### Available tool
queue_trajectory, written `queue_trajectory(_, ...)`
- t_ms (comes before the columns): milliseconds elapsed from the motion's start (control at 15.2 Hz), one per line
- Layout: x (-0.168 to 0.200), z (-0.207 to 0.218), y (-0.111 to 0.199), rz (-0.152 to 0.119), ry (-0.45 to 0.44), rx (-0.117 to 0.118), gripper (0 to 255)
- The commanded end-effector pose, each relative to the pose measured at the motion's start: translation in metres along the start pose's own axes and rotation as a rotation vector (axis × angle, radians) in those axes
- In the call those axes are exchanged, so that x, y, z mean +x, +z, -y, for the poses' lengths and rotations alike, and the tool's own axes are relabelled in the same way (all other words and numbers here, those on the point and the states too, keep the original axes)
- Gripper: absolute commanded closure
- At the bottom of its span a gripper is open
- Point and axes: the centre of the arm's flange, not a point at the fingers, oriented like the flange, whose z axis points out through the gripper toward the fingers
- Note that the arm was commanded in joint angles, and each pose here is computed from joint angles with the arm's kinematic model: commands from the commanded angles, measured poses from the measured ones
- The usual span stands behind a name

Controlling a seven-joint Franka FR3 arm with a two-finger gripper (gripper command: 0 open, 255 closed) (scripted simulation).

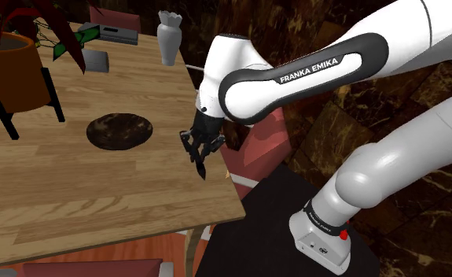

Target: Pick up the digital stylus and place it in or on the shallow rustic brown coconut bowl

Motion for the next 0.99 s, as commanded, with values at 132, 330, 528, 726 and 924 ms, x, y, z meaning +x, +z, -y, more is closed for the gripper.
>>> queue_trajectory(132, -0.002, 0.003, -0.021, 0.0, 0.0, 0.0, 255)
queue_trajectory(330, -0.002, 0.005, -0.037, 0.0, 0.0, 0.0, 255)
queue_trajectory(528, -0.003, 0.006, -0.052, 0.0, 0.0, 0.0, 255)
queue_trajectory(726, -0.003, 0.007, -0.064, 0.0, 0.0, 0.0, 255)
queue_trajectory(924, 0.021, 0.038, -0.063, 0.0, 0.0, 0.0, 255)
